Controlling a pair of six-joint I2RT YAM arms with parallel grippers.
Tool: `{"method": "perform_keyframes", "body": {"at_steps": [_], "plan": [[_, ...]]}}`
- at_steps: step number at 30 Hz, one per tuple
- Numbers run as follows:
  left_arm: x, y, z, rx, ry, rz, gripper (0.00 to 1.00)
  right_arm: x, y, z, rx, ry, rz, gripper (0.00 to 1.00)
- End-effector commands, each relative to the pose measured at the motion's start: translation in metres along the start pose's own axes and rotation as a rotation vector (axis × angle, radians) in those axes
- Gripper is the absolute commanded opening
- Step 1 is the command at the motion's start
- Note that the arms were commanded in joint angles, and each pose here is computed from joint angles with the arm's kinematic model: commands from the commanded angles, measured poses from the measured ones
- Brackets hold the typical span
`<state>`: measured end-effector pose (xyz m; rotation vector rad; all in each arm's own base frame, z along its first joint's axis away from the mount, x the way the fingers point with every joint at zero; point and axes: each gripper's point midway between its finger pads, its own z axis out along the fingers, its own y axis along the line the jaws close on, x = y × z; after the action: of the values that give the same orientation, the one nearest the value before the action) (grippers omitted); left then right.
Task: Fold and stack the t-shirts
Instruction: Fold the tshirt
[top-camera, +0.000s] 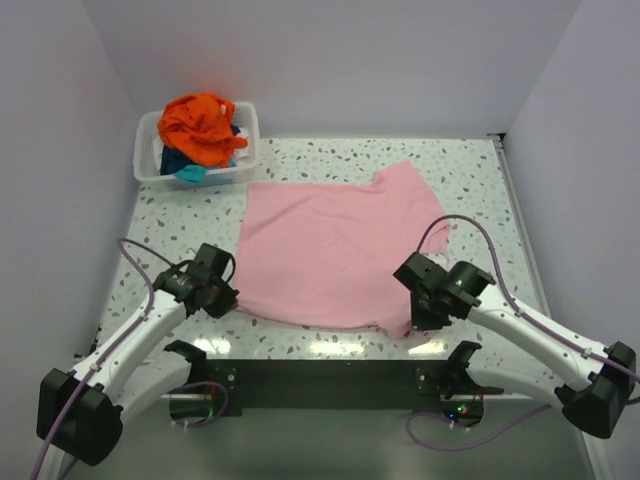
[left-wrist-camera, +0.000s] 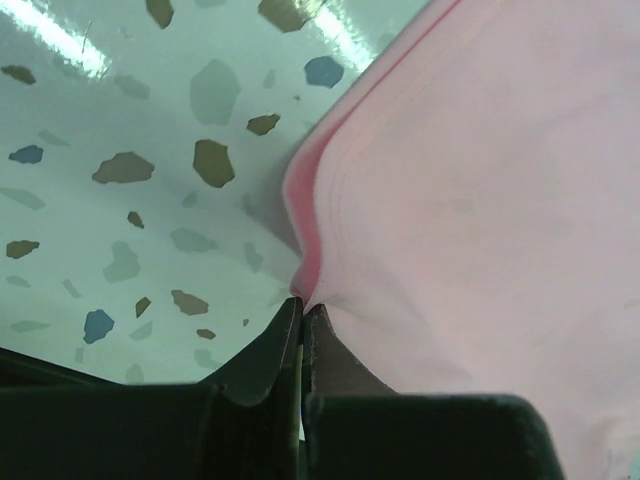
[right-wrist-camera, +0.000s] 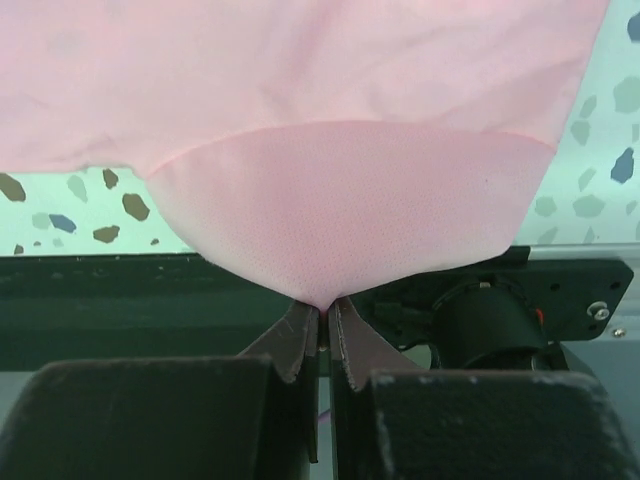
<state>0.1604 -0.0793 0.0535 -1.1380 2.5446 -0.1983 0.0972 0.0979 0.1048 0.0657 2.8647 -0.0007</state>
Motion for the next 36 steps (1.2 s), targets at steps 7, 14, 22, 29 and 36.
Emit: {"method": "perform_keyframes", "body": {"at_steps": [7, 14, 22, 29, 36], "plan": [[-0.041, -0.058, -0.007, 0.077, -0.119, 0.024, 0.00, -0.071, 0.008, 0.000, -0.028, -0.155, 0.010, 0.00], [-0.066, -0.085, -0.008, 0.097, -0.197, 0.020, 0.00, -0.122, 0.015, -0.006, -0.054, -0.260, 0.031, 0.00], [-0.096, -0.112, -0.005, 0.103, -0.272, -0.007, 0.00, -0.163, 0.015, -0.001, -0.071, -0.299, 0.073, 0.00], [-0.113, -0.113, 0.009, 0.082, -0.274, -0.031, 0.00, -0.179, 0.008, 0.010, -0.049, -0.284, 0.081, 0.00], [-0.120, -0.114, 0.029, 0.049, -0.251, -0.018, 0.00, -0.193, 0.008, 0.026, -0.062, -0.267, 0.105, 0.00]]}}
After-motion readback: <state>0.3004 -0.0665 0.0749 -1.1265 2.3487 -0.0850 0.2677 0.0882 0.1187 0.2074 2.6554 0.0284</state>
